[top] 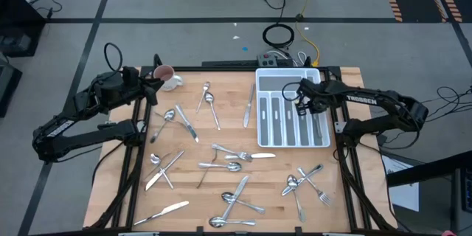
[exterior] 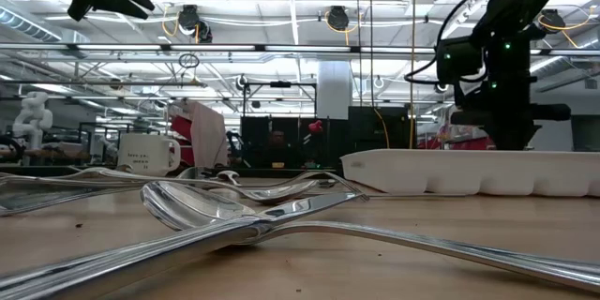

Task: Sort silverware
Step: Put the fork in the right section of the silverware tray

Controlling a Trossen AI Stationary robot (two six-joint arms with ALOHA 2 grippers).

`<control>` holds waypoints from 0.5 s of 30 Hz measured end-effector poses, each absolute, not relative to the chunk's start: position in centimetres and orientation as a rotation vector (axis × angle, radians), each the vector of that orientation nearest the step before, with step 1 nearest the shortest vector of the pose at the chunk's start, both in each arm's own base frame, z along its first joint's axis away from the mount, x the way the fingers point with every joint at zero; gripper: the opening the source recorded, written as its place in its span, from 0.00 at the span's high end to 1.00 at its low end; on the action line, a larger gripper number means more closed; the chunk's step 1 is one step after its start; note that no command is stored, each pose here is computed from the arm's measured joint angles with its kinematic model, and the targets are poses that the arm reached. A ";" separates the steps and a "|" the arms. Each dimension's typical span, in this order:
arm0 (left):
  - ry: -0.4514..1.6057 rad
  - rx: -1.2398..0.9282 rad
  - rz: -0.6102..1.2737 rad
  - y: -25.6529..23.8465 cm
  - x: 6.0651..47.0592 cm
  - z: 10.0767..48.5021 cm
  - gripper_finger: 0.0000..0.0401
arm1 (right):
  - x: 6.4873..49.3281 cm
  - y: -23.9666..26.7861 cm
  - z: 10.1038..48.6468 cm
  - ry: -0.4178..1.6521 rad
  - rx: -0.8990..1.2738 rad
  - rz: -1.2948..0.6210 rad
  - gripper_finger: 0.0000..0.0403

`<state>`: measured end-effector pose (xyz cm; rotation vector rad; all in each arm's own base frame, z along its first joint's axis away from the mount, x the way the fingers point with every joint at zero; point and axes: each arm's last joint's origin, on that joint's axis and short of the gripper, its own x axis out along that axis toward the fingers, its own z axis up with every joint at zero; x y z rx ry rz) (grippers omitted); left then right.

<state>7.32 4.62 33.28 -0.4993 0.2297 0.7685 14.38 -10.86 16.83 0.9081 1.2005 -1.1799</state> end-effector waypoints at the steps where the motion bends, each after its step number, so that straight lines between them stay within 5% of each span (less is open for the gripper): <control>1: 0.230 -0.499 0.768 4.6 7.3 33.3 0.71 | 14.5 -10.8 16.8 1.203 0.913 -1.168 1.00; 15: 0.222 -0.489 0.806 4.7 7.3 33.3 0.71 | 14.8 -9.2 16.8 1.288 0.898 -1.105 1.00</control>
